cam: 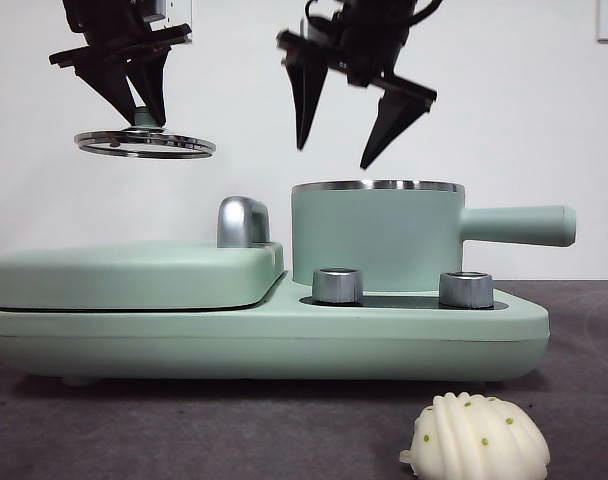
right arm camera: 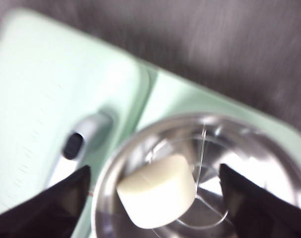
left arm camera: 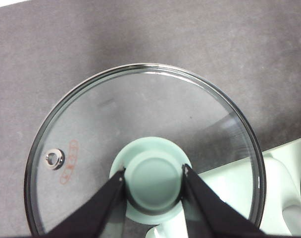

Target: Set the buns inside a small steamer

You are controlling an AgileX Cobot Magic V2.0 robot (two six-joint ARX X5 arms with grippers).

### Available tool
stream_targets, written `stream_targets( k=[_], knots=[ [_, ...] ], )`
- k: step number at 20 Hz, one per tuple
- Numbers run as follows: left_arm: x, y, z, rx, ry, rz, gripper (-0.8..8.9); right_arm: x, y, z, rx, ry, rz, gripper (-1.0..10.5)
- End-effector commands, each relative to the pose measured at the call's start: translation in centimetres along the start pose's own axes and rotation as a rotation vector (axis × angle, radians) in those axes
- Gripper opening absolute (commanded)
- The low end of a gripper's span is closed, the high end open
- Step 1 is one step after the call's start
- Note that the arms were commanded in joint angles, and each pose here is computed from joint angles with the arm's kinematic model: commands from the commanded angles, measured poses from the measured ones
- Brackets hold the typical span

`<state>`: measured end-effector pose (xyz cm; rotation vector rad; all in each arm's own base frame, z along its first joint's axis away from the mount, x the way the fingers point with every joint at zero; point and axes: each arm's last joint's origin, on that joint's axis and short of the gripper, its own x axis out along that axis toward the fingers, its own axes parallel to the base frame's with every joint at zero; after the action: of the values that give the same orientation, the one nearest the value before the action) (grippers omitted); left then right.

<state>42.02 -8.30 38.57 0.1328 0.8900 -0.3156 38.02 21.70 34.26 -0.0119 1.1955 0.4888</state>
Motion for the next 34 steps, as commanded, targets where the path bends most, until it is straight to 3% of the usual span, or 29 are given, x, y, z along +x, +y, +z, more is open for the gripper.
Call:
stream_targets(
  k=[1,7,12,14,22,27,34],
  knots=[
    [-0.3,0.0,0.7,-0.003,-0.044,0.0,0.15,-0.9,0.3,-0.3,-0.003,0.031,-0.001,4.6],
    [-0.3,-0.1,0.6,-0.004,-0.038,-0.001,0.15,-7.5,1.5,-3.2,-0.031,-0.05,0.013,4.6],
    [-0.3,-0.6,0.7,0.001,-0.045,-0.008,0.15,-11.3,2.2,-11.5,-0.071,0.019,-0.003,4.6],
    [-0.2,-1.1,0.8,0.009,-0.046,-0.015,0.15,-11.5,2.7,-15.0,-0.101,0.048,-0.061,4.6],
    [-0.1,-2.9,0.9,0.04,-0.044,-0.042,0.15,-5.1,4.8,-24.8,-0.187,0.292,-0.253,4.6],
    [-0.1,-3.5,0.9,0.052,-0.043,-0.052,0.15,0.6,5.8,-27.1,-0.159,0.226,-0.128,4.6],
    [-0.1,-3.8,0.9,0.056,-0.042,-0.056,0.15,5.3,4.4,-29.5,-0.12,0.173,-0.098,4.6]
  ],
)
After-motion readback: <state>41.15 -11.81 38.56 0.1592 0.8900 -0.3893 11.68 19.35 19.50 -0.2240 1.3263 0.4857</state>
